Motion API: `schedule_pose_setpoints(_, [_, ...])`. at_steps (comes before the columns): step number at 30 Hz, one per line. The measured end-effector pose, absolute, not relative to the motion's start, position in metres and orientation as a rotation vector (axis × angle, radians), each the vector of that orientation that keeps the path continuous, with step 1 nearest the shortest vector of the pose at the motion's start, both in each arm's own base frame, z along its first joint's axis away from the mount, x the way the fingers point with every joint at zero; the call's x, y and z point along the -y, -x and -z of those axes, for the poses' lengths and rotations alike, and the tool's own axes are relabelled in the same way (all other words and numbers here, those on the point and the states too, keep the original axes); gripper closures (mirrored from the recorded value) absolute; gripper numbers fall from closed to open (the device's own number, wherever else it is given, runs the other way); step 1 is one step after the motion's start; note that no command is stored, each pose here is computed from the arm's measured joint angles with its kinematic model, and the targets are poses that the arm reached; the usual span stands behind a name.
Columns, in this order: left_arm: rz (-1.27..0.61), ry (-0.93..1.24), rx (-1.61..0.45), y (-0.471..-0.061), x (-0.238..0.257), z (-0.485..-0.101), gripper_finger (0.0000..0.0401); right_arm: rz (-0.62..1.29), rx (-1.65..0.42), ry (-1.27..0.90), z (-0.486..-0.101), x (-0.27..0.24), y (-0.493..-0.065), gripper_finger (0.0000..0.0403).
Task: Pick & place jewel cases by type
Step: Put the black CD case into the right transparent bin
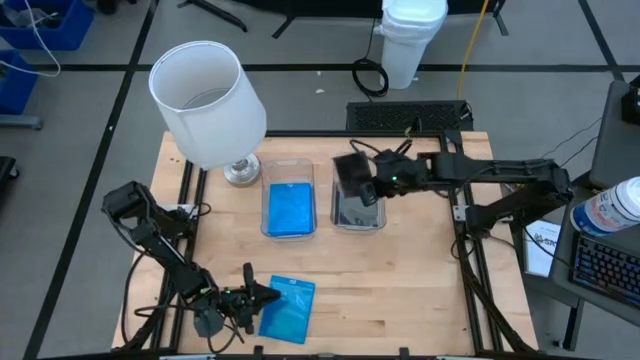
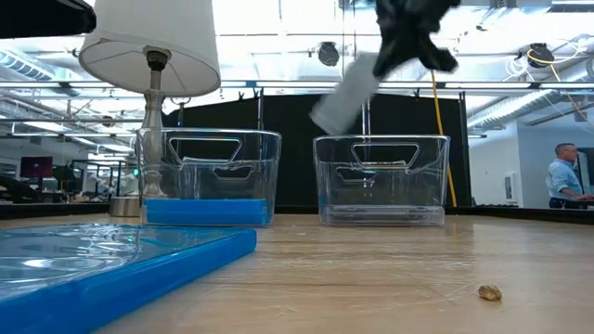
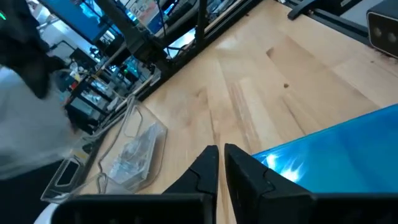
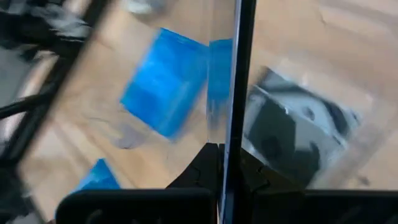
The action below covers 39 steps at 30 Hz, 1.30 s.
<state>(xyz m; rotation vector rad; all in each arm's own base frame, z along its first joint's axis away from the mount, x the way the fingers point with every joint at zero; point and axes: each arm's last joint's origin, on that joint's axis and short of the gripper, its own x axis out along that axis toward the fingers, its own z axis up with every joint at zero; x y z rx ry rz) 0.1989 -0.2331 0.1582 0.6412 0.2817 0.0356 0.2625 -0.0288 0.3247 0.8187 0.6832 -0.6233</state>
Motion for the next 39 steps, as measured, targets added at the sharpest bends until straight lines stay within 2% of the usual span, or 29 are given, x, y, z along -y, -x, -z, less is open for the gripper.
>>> schedule_pose_setpoints(7, [-0.041, -0.673, -0.282, -0.199, 0.233, -0.158, 0.0364, 0.671, -0.73, -1.072, -0.272, 0.031, -0.261, 0.0399])
schedule_pose_setpoints(17, [-0.039, -0.701, -0.284, -0.199, 0.233, -0.158, 0.0364, 0.685, -0.706, -1.326, -0.229, 0.028, -0.257, 0.0399])
schedule_pose_setpoints(23, [-0.039, -0.701, -0.284, -0.199, 0.233, -0.158, 0.0364, 0.577, -0.651, -1.379, -0.217, 0.026, -0.26, 0.0399])
schedule_pose_setpoints(31, [-0.041, -0.714, -0.284, -0.199, 0.233, -0.158, 0.0364, 0.58, -0.698, -1.381, -0.203, 0.025, -0.254, 0.0398])
schedule_pose_setpoints(39, [-0.036, -0.708, -0.284, -0.199, 0.233, -0.158, 0.0364, 0.571, -0.726, -1.364, -0.201, 0.02, -0.253, 0.036])
